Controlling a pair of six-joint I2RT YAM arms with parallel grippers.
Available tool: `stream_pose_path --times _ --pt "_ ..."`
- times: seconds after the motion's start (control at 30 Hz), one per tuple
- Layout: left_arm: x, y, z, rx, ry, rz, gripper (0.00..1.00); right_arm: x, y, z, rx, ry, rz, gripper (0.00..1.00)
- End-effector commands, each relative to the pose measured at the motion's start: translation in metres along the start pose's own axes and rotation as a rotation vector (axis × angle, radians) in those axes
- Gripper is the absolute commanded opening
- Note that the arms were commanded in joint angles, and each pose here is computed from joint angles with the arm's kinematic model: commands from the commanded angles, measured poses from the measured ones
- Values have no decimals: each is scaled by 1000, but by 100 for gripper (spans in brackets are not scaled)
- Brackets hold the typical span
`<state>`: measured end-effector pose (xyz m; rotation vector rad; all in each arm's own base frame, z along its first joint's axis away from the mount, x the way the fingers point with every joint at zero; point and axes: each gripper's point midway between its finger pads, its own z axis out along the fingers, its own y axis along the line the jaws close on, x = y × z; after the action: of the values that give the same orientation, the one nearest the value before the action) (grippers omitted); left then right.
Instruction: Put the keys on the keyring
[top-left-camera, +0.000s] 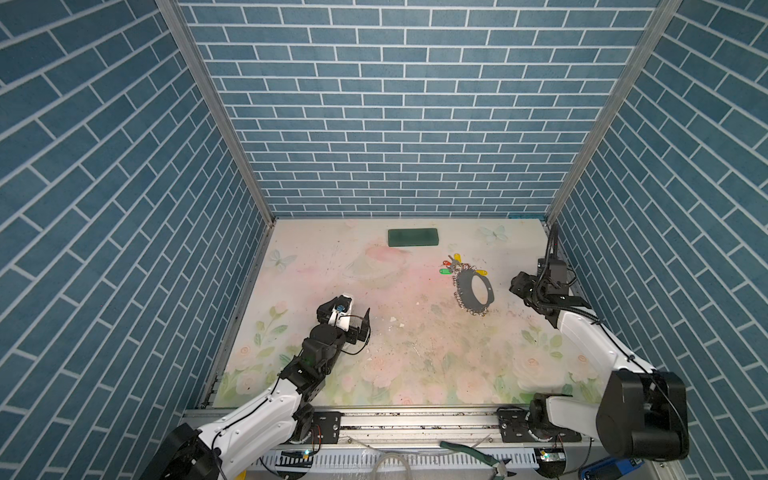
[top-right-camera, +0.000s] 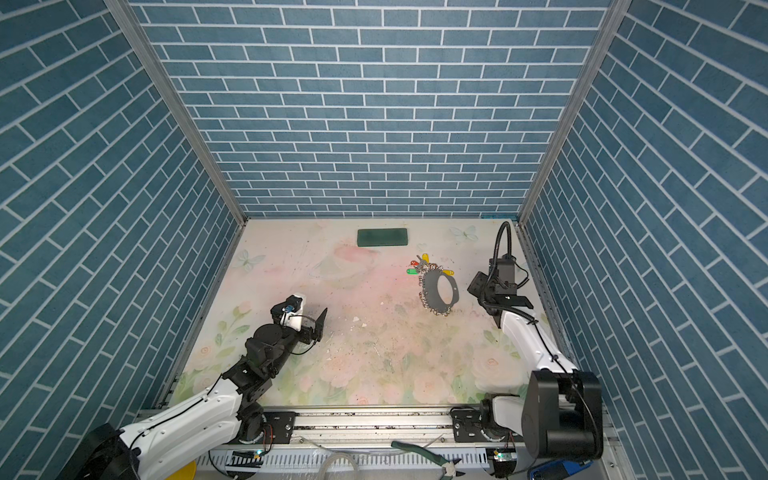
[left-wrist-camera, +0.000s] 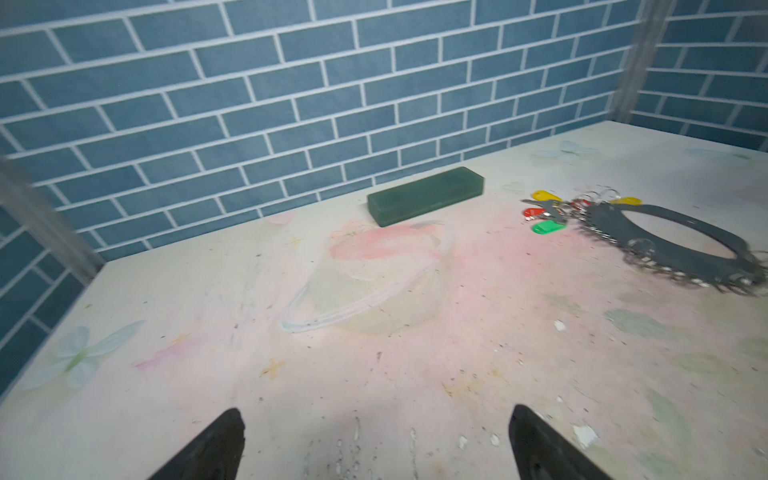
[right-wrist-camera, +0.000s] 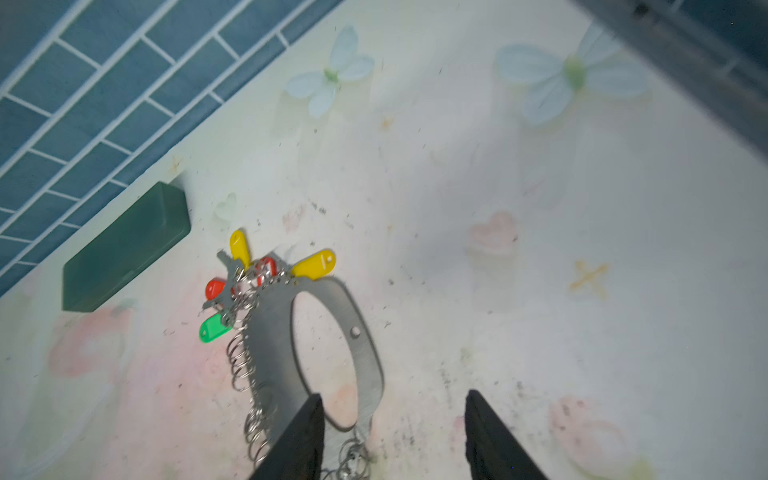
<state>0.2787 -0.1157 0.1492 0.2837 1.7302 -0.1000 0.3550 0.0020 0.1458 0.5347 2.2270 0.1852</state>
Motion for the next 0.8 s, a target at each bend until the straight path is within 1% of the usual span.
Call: stream_pose_path --times 0.0,0.07,0.13,0.17,0.23,0.3,0.33,0.4,0.47,0.53,0.57,0.6,0.63,0.67,0.7,0.73,0.77 --pt "-22 34 -4 -193 -87 -60 100 -15 -33 -8 175 -113 -148 56" --pt "-37 35 -2 -210 -125 15 100 -21 -37 -7 187 -191 -217 57" --pt "-43 39 2 -249 -105 121 100 -20 -42 -1 199 -243 -273 58" --pt "-43 43 5 -281 -84 188 100 -19 -46 3 217 -260 -290 59" --pt "-40 54 10 -351 -56 282 99 -17 -53 13 262 -267 -315 60" --pt "-30 67 16 -404 -31 323 100 -14 -58 26 288 -263 -338 61" --pt "-23 77 19 -429 -17 320 100 -11 -59 32 293 -259 -348 61" --pt "-9 89 24 -445 3 299 100 -5 -62 43 280 -252 -338 66" --pt "4 100 32 -437 9 244 100 -3 -55 52 219 -225 -353 65" --pt "13 110 40 -423 9 187 99 -6 -48 54 181 -256 -363 66" --pt "13 117 43 -451 12 141 99 -9 -46 53 170 -278 -366 66" --pt "16 120 47 -427 20 106 100 -12 -44 52 156 -308 -370 66" --pt "21 119 54 -362 21 73 100 -13 -42 50 137 -342 -373 66" --pt "27 120 59 -325 29 42 100 -12 -41 50 115 -378 -362 68" --pt "37 127 65 -324 55 5 99 -9 -43 52 95 -400 -351 68" --pt "46 132 71 -317 64 -13 100 -7 -42 53 83 -392 -352 68" --pt "41 135 72 -320 34 -18 100 -7 -41 54 75 -382 -358 69"
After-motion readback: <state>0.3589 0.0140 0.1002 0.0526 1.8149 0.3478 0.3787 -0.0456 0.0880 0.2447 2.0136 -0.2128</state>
